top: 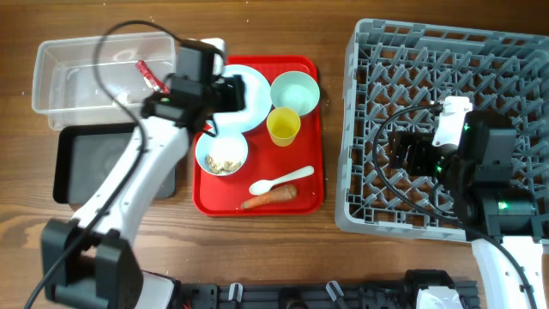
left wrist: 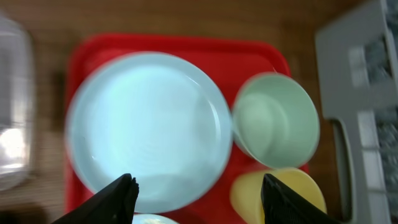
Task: Sort waste into correct bins and load items into the dishwasher rack
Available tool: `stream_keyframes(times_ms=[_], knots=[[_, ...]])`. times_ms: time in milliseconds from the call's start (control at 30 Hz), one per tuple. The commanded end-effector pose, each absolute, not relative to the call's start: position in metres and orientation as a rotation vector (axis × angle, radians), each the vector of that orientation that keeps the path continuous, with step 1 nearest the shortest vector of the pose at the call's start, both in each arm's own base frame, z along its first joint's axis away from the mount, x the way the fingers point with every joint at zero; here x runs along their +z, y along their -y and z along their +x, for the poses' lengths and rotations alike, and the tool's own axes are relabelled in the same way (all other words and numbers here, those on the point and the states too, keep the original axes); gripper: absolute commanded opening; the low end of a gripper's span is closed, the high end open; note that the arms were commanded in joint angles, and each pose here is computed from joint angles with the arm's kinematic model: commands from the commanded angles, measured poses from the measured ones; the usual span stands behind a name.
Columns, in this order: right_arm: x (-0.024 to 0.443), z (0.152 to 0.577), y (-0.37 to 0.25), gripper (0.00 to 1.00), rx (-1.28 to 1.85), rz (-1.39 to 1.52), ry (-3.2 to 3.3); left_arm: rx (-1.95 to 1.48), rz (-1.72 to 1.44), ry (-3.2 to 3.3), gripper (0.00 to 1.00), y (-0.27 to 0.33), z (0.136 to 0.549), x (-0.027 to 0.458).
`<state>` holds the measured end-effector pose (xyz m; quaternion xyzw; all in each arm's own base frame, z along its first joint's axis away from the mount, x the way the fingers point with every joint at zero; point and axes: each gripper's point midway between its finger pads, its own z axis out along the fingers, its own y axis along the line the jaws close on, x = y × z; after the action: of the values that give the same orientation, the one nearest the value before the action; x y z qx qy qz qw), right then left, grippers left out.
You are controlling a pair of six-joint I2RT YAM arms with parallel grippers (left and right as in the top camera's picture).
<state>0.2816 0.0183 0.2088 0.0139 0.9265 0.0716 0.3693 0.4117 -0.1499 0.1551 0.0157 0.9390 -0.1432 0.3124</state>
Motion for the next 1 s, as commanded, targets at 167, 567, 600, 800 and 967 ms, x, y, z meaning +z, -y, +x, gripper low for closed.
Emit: stream_keyframes(times_ms=[167, 567, 600, 800, 967], knots=[[0.219, 0.285, -0.02, 1.0, 0.207, 0.047, -2.354, -0.462, 0.211, -2.661, 0.63, 0.219, 0.382, 0.087], [0.218, 0.284, -0.02, 1.0, 0.207, 0.048, -2.358, -0.425, 0.216, -2.782, 0.04, 0.223, 0.364, 0.053], [0.218, 0.284, -0.02, 1.0, 0.207, 0.048, -2.358, -0.423, 0.216, -2.788, 0.04, 0.222, 0.362, 0.053], [0.218, 0.284, -0.02, 1.0, 0.206, 0.048, -2.357, -0.442, 0.147, -2.79, 0.04, 0.215, 0.362, 0.065], [0.228, 0.297, -0.021, 1.0, 0.239, 0.101, -2.296, -0.863, 0.009, -2.694, 0.04, 0.225, 0.369, 0.118]])
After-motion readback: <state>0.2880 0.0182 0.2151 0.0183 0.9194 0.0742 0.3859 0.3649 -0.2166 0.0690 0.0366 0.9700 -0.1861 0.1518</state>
